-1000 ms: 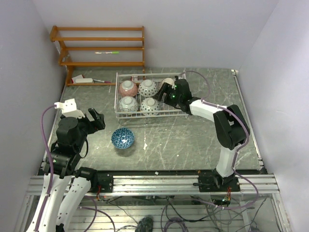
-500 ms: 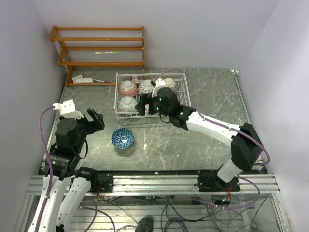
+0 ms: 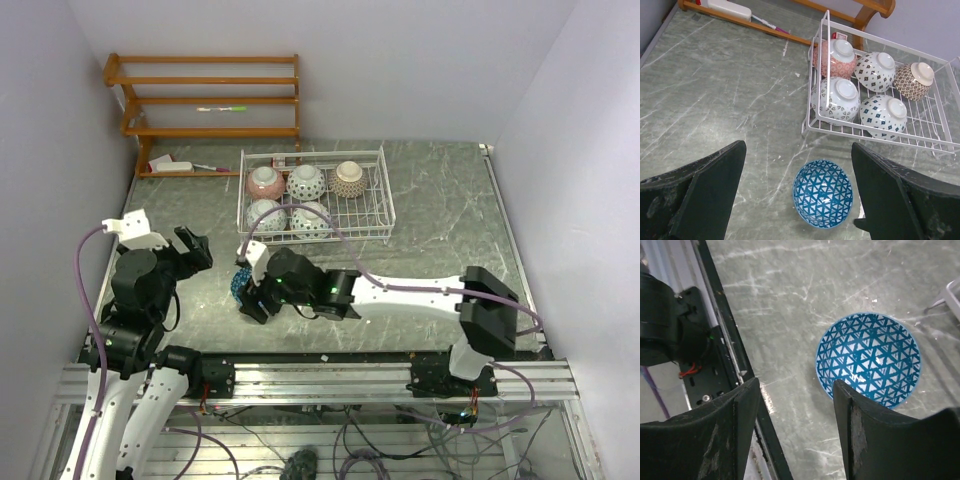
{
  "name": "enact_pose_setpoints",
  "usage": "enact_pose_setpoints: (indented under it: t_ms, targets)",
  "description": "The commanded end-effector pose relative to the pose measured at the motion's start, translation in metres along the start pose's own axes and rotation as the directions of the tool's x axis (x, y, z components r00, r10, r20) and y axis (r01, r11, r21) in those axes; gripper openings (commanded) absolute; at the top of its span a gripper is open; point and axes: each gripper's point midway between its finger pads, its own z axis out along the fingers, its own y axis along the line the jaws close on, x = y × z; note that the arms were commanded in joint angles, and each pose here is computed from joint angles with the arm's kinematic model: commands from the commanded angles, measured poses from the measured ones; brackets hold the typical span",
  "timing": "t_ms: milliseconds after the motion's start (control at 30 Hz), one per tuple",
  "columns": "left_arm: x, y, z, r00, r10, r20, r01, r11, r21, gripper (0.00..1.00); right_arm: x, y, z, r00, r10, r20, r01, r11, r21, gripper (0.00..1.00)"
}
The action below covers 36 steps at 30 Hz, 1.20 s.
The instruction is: Load the bowls into the dish rack
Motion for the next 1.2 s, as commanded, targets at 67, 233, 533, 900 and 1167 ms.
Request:
enact_pose_setpoints:
  t_ms: [67, 233, 533, 900, 1167]
  targets:
    - [-0.006, 0.006, -0.002, 0.999, -0.016, 0.028, 0.017, 0.999, -0.033, 0.98, 0.031, 0.001, 0.036, 0.994, -0.058, -0.092, 0.055, 0.998, -0.045, 0.59]
    - [-0.008, 0.008, -0.004, 0.999, -0.023, 0.042, 0.025, 0.999, -0.037, 0.98, 0.040, -0.009, 0.051, 0.990, -0.077, -0.121, 0.078, 0.997, 0.005, 0.59]
    - [-0.010, 0.009, -0.006, 0.998, -0.028, 0.052, 0.030, 0.999, -0.041, 0.98, 0.060, -0.017, 0.071, 0.981, -0.096, -0.170, 0.103, 0.994, 0.032, 0.52]
    - [-0.013, 0.011, -0.009, 0.997, -0.035, 0.070, 0.039, 0.998, -0.049, 0.98, 0.073, -0.027, 0.079, 0.975, -0.092, -0.204, 0.108, 0.992, 0.068, 0.32]
    - [-0.012, 0.012, -0.009, 0.997, -0.034, 0.067, 0.038, 0.998, -0.052, 0.98, 0.074, -0.037, 0.077, 0.975, -0.059, -0.213, 0.088, 0.988, 0.129, 0.04]
